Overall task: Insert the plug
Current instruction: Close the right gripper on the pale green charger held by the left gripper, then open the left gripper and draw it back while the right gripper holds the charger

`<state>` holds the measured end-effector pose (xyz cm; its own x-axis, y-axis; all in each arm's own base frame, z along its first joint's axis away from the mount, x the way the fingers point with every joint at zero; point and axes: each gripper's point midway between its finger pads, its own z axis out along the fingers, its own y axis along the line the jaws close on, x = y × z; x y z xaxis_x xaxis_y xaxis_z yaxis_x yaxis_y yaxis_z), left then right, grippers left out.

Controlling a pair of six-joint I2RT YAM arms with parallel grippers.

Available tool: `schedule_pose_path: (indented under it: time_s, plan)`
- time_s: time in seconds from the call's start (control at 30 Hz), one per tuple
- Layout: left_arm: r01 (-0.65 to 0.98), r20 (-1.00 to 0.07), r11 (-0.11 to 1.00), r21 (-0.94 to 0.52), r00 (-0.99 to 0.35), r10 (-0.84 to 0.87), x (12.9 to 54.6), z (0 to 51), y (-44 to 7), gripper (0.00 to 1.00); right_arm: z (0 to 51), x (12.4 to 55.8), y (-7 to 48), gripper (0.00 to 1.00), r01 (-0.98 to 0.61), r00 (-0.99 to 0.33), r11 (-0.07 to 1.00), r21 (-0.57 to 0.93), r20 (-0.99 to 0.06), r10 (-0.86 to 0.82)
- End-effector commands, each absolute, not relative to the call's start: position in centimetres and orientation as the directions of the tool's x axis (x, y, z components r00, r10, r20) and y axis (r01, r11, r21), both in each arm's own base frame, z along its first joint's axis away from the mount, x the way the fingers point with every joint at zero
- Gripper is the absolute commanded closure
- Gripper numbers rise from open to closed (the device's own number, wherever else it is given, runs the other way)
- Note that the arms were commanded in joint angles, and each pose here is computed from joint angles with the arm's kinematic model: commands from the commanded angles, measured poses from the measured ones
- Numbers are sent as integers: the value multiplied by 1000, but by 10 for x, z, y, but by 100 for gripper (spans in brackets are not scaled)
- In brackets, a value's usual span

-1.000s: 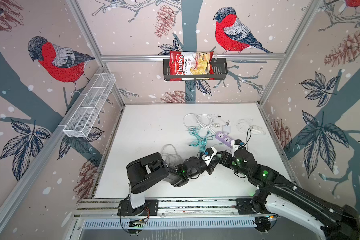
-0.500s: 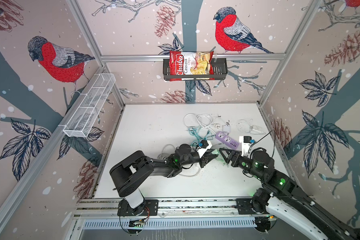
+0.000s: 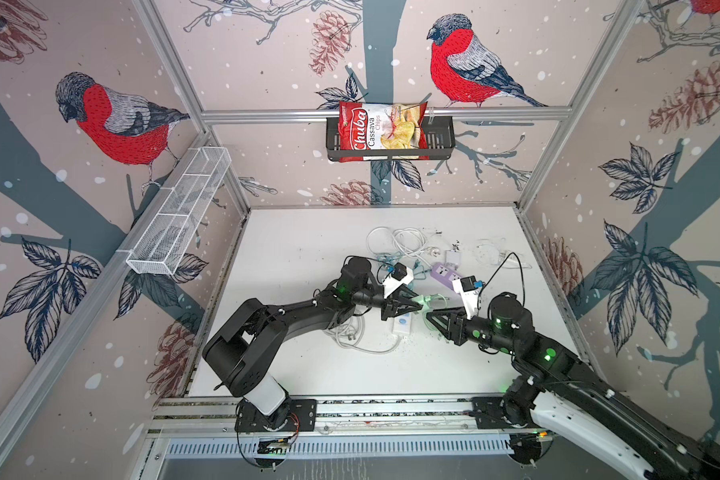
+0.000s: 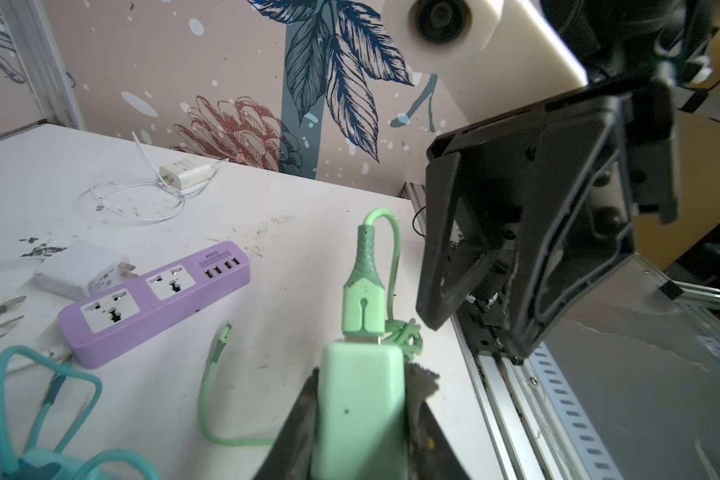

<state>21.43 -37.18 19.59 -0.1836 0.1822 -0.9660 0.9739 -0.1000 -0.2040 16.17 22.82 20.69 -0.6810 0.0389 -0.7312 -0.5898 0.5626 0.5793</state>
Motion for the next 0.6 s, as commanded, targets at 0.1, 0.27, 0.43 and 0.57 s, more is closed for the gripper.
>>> schedule_pose_path:
  time_s: [0.1,0.27,0.43,0.57]
  plan:
    - [942,-968,-256,-219,-176,179,192,212,-369,100,210,160,236,65,-656,-628,538,529,-778,-1]
    - [924,-974,-318,-212,-172,148,183,223,-363,100,210,165,235,65,-663,-606,555,503,-796,-2]
    - [916,-974,-337,-218,-180,141,180,226,-362,100,209,172,235,65,-652,-597,579,491,-802,8]
    - [915,-973,-338,-220,-182,142,180,226,-362,100,223,170,234,65,-684,-553,556,473,-833,28]
